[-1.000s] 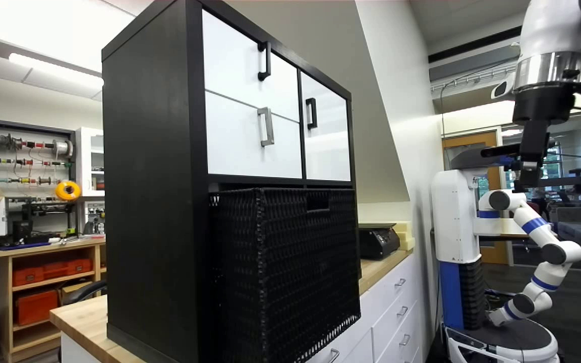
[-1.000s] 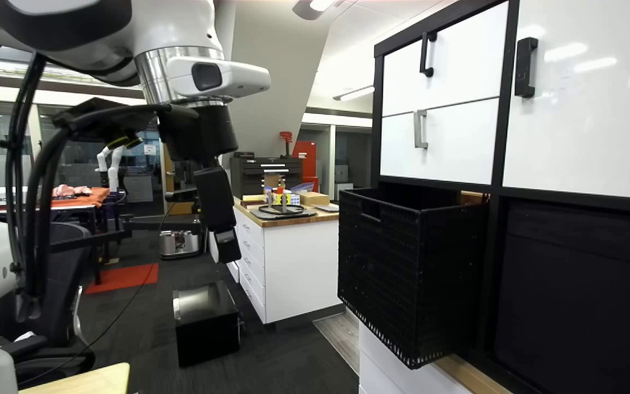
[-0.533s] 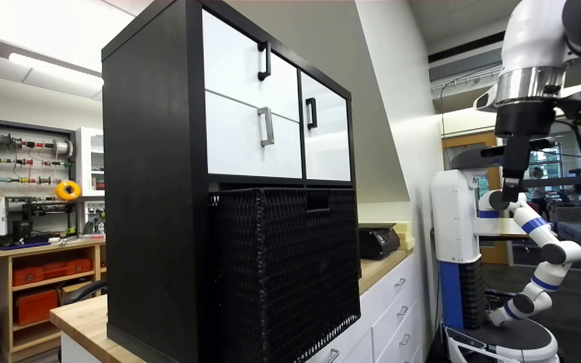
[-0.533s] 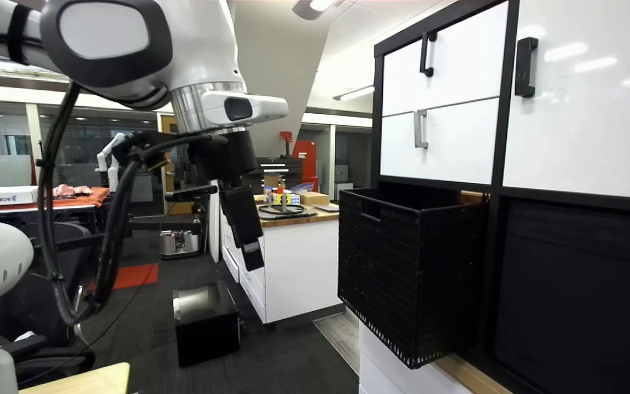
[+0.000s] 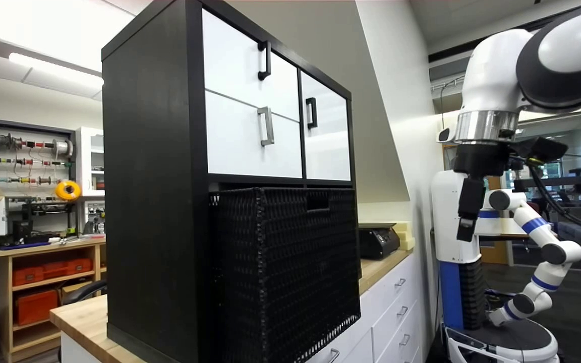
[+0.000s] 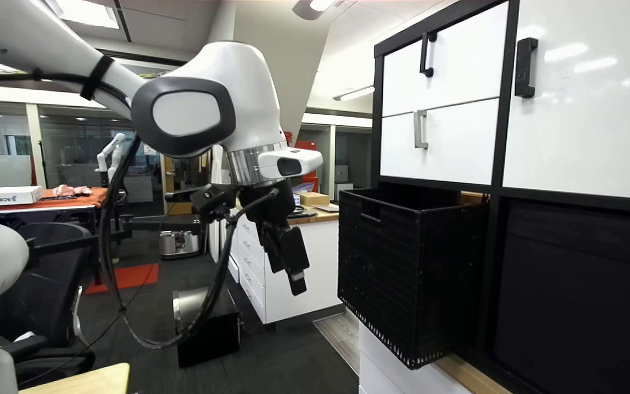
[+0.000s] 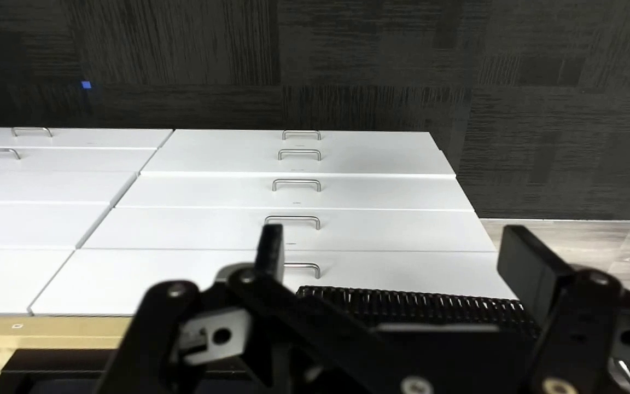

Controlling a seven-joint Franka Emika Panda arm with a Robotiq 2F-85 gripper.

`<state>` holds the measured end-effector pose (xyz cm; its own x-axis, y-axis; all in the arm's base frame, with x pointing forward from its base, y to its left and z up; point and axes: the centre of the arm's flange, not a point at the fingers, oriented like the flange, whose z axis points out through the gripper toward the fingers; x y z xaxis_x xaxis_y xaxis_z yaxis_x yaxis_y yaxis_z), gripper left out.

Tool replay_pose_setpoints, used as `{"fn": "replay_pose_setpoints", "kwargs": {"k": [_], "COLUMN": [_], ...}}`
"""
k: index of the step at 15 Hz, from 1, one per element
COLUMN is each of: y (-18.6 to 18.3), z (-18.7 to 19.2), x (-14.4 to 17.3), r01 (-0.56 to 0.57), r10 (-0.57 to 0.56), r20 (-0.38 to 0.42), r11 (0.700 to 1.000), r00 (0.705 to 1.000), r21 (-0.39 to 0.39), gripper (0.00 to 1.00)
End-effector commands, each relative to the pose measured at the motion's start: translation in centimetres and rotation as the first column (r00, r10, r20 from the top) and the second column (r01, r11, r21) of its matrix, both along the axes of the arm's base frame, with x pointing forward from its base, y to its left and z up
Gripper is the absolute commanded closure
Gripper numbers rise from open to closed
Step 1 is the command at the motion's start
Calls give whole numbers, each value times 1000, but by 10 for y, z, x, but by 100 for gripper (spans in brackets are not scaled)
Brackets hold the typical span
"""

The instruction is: Push the basket backwards

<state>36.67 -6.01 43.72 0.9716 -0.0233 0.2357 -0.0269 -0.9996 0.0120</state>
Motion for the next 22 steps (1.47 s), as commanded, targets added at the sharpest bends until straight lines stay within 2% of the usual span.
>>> {"fn": "replay_pose_setpoints", "kwargs": {"k": [1,10,17,22], "y": [12,34,38,39], "z": [-23,-63,-76,-82], "x": [42,138,219,263], "r01": [1,9,6,23], "r10": [-1,-12,-5,-24], "r20": [37,100,155,177], "r11": [1000,1000,1000,1000], "r00": [999,995,988,984], "r21": [-10,26,-2,7], "gripper": [0,0,0,0]}}
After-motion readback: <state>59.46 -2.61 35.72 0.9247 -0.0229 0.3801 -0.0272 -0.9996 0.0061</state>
